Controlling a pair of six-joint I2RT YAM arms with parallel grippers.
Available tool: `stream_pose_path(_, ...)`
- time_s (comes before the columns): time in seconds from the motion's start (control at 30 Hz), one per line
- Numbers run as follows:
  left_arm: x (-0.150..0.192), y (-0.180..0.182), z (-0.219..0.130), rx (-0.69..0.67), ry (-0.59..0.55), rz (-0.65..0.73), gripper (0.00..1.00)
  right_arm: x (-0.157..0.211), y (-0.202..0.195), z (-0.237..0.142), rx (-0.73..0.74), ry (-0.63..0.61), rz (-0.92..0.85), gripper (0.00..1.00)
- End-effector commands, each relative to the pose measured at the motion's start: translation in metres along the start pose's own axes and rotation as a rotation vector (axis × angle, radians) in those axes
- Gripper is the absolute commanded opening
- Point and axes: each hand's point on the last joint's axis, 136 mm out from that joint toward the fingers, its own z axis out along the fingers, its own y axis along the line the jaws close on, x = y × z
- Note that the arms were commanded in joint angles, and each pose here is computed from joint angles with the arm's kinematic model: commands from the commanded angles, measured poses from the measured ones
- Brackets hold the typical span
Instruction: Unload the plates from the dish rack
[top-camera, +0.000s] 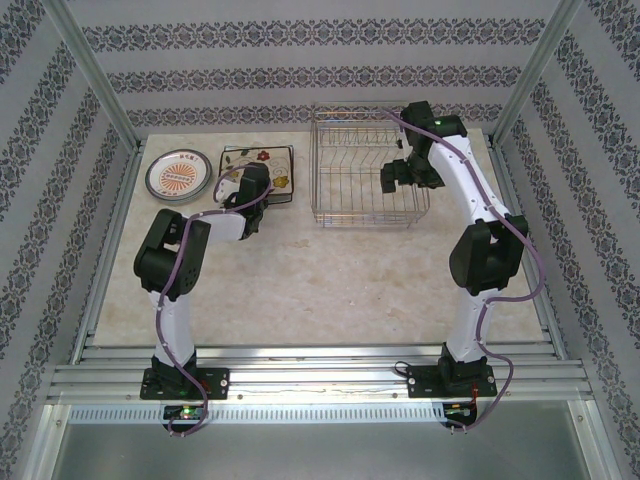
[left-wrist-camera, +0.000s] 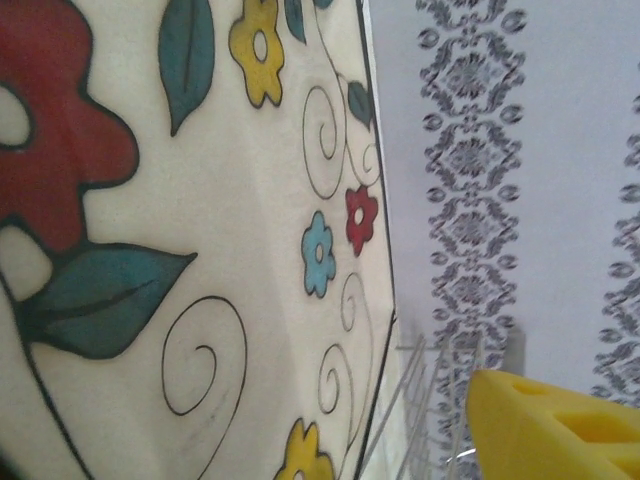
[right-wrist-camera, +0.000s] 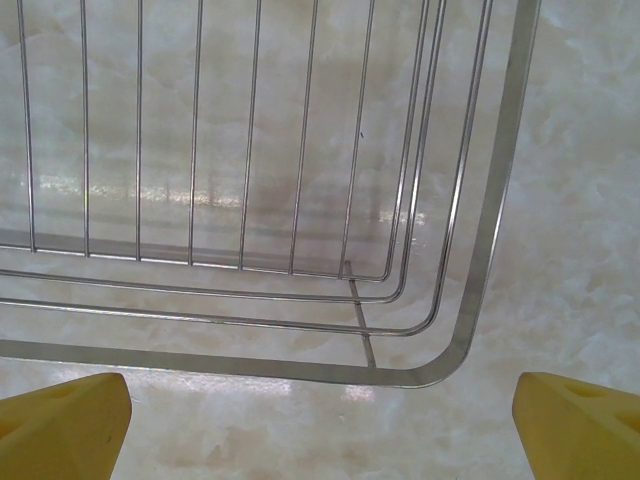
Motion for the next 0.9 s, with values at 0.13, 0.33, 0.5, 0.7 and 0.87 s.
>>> stream_pose_path(0.13,-0.006,-0.030,-0.018,-0.004,0.037,0.059,0.82,-0.002,0.011,-0.020,-0.041,-0.061,0.011,0.98)
stream_pose_path(0.33,-0.007,-0.030,-0.022,-0.018,0.059,0.081,0.83,-0.004,0.018,-0.021,-0.055,-0.070,0.003,0.98)
stream_pose_path(0.5,-0.005,-0.028,-0.023,-0.031,0.100,0.102,0.83,-0.008,0.024,-0.019,-0.069,-0.079,0.000,0.98)
stream_pose_path(0.7,-0.011,-0.025,-0.030,-0.063,0.129,0.149,0.84,-0.011,0.029,-0.014,-0.073,-0.073,-0.003,0.98)
stream_pose_path(0.87,-0.015,-0.028,-0.036,-0.075,0.150,0.191,0.84,-0.015,0.032,-0.011,-0.079,-0.073,0.002,0.98)
